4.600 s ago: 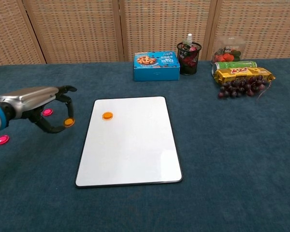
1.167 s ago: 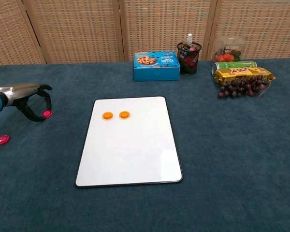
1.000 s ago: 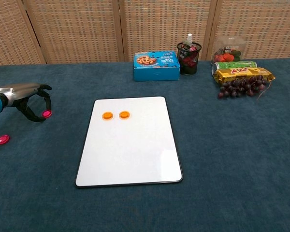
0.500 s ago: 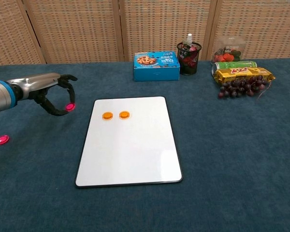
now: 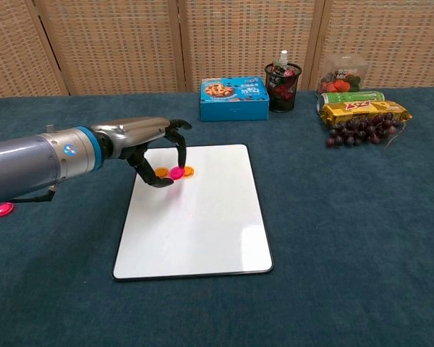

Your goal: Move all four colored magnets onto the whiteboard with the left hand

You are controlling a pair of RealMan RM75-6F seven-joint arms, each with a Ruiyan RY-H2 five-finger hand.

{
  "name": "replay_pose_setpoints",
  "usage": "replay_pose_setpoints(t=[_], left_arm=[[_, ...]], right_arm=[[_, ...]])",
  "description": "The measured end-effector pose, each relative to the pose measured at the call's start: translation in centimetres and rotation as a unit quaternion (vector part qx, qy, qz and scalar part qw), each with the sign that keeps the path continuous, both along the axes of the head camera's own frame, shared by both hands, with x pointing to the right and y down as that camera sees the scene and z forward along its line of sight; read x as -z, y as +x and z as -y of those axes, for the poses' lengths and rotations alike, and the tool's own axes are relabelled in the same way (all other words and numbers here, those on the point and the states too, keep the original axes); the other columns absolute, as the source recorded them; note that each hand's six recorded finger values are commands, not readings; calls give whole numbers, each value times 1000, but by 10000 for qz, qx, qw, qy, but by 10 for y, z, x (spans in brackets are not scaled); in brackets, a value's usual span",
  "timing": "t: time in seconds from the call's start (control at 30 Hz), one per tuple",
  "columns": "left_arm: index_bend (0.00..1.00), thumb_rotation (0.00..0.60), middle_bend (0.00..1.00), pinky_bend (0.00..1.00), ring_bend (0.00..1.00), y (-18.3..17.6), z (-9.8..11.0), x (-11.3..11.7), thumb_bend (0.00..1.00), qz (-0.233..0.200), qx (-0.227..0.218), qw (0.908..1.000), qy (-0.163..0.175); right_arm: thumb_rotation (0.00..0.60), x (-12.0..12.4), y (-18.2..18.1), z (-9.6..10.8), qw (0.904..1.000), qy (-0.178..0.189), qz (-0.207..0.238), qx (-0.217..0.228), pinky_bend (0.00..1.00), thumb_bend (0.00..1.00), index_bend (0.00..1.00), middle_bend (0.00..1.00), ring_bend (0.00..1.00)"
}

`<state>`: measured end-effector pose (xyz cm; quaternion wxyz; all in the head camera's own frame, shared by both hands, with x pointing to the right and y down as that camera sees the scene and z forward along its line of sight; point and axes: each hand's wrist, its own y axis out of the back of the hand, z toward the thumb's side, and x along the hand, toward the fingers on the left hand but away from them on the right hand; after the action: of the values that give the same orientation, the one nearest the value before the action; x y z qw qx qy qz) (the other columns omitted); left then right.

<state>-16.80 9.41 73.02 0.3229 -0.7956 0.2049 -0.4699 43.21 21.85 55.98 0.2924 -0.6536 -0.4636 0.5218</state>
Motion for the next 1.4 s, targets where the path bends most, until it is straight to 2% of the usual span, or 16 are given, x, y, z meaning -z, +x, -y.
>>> replay_pose_setpoints(t=[0.27, 0.63, 0.7, 0.87, 1.23, 1.4], left_arm=[[627, 600, 0, 0, 0, 10, 3, -15, 351, 282, 80, 9996, -18], [625, 600, 0, 0, 0, 20, -1, -24, 341, 336, 68, 9993, -115], [597, 600, 0, 0, 0, 21, 0, -24, 337, 366, 54, 9993, -83], [402, 600, 0, 0, 0, 22, -1, -24, 331, 421, 34, 9991, -70], [283, 600, 0, 0, 0, 14, -1, -20, 319, 494, 29, 9987, -83], [273, 600, 0, 0, 0, 6, 3, -8, 319, 334, 113, 9994, -37]], right_arm=[[600, 0, 0, 0, 10000, -18, 26, 1, 0, 156, 0, 0, 0], [600, 0, 0, 0, 10000, -15, 33, -1, 0, 156, 0, 0, 0], [600, 0, 0, 0, 10000, -16, 32, -2, 0, 156, 0, 0, 0], [600, 0, 1, 0, 10000, -14, 35, 0, 0, 156, 0, 0, 0], [600, 0, 0, 0, 10000, 2, 25, 9, 0, 156, 0, 0, 0], [600, 0, 1, 0, 10000, -1, 35, 0, 0, 156, 0, 0, 0]])
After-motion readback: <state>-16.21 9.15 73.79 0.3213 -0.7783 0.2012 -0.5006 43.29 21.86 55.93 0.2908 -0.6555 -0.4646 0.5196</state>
